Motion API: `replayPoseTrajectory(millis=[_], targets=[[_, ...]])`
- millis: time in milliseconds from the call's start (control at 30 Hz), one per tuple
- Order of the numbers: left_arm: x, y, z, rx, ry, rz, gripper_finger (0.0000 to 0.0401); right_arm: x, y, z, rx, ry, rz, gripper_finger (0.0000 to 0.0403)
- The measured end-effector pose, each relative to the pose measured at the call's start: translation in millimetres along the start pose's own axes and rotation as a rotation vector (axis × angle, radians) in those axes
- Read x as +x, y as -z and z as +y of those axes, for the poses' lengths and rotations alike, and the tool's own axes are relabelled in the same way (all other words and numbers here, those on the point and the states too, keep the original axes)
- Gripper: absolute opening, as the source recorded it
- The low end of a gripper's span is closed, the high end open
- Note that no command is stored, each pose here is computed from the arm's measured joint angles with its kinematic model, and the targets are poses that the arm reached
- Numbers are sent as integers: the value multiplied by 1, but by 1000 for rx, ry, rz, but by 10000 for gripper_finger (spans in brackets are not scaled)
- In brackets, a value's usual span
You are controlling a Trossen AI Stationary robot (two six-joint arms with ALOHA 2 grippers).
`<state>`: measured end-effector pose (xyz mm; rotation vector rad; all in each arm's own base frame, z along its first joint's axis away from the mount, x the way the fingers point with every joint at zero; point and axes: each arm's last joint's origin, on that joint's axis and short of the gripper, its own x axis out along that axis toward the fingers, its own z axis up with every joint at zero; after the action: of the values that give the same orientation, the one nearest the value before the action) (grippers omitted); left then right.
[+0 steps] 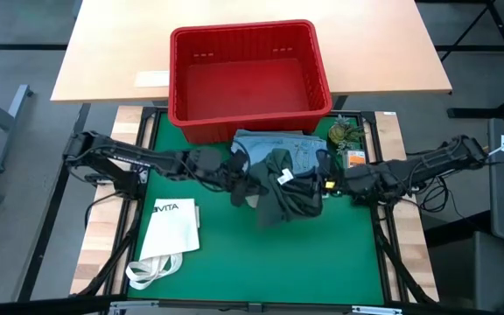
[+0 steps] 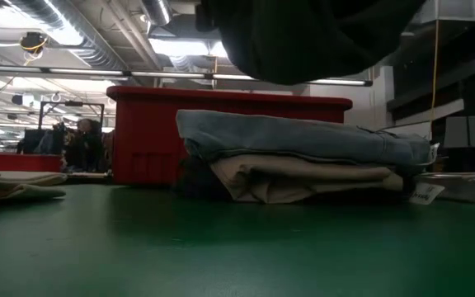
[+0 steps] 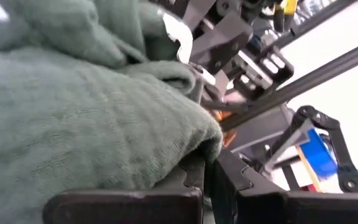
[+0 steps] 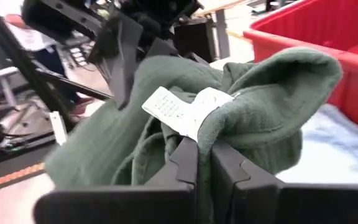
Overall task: Fold laundry
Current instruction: Stack the green polo shirt on the blue pants
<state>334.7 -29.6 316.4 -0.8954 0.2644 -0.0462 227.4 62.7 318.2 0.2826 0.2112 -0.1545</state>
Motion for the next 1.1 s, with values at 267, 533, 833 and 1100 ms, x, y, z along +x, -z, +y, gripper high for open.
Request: replayPoseTrajectory(millis=[267, 533, 833, 1100], targets=[[-6, -24, 17, 27, -36, -53, 0, 8, -8, -25, -12, 103, 28, 17], [-12, -48, 38, 61, -100, -117, 0, 12, -12, -47, -23, 195, 50, 13], [-20, -65, 60, 62, -194, -145, 0, 14, -11, -59, -22, 244, 76, 13], [-22, -70, 64, 72, -207, -159, 0, 12, -13, -58, -19, 247, 62, 15]])
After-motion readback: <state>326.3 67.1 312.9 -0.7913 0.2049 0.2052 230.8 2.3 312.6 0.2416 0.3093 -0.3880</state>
